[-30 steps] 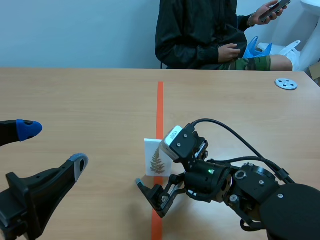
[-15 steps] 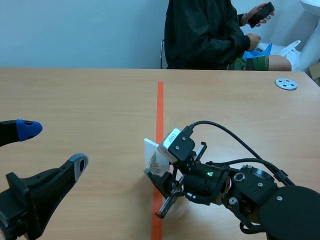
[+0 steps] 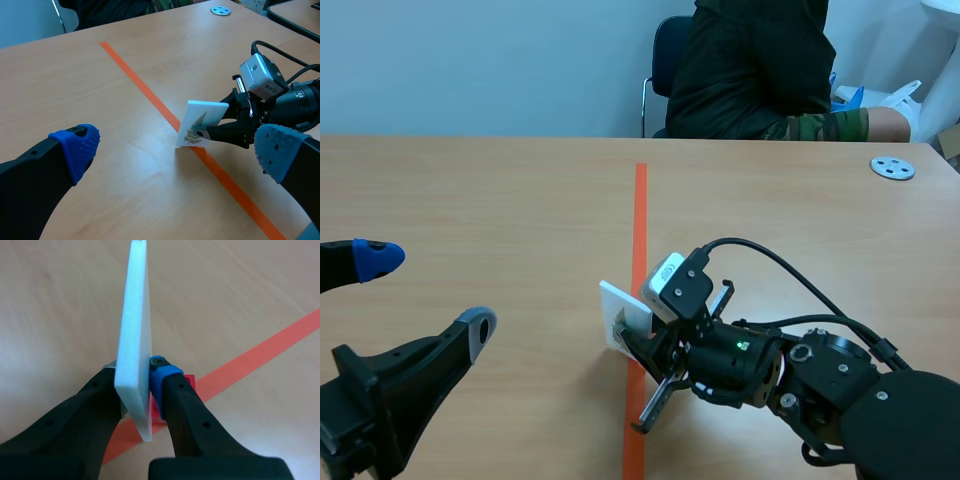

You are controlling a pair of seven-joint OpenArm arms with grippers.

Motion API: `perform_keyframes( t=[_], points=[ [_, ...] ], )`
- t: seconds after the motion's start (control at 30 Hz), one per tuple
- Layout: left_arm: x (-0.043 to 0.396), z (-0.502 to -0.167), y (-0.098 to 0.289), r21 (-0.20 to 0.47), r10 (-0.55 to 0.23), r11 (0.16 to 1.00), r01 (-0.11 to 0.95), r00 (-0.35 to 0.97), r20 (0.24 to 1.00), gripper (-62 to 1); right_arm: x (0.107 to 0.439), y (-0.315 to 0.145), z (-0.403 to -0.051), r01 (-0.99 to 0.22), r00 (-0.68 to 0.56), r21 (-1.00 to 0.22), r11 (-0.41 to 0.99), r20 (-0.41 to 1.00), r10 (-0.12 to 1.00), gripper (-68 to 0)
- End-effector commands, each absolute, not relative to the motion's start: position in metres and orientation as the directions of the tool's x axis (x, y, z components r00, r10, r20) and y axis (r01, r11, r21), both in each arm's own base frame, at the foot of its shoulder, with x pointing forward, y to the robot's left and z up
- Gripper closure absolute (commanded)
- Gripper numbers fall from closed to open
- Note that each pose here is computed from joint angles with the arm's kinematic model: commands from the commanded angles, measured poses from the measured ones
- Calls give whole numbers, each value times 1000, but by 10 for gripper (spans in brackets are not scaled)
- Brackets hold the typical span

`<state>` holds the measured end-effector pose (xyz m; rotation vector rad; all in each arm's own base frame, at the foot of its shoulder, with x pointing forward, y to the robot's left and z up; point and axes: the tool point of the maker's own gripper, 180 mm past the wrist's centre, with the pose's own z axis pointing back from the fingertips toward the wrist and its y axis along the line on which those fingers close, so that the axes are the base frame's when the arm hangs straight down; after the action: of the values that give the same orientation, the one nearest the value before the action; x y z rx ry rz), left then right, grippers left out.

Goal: Sort the leaf by its shape. The table is split by an orange tape line. A compound leaf with several leaflets goes to the left side, a simple leaf with one blade goes to the right side. Return to the home posture when a red brick is placed on the table.

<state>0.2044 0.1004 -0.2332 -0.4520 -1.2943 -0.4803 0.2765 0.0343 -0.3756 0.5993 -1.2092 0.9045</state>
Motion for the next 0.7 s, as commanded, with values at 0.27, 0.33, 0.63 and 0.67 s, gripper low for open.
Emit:
perform_keyframes(
  t=[0.27,0.33,0.63,0.67],
  points=[
    [206,-227,98,-54,-63,816,576,182,981,-623,309,-25,-319,-786,-17,-158,598,972,235,-15],
    [206,-227,98,-54,-64,816,576,182,981,-623,315,-43,-310,-755,-13,-149,638,977,213,-15],
    [206,-227,98,-54,-64,816,576,182,981,-623,344,-149,-281,-516,54,-61,854,993,103,-15],
    [206,-227,98,-54,-64,816,576,182,981,-623,346,-160,-279,-488,61,-51,871,994,93,-15]
  ],
)
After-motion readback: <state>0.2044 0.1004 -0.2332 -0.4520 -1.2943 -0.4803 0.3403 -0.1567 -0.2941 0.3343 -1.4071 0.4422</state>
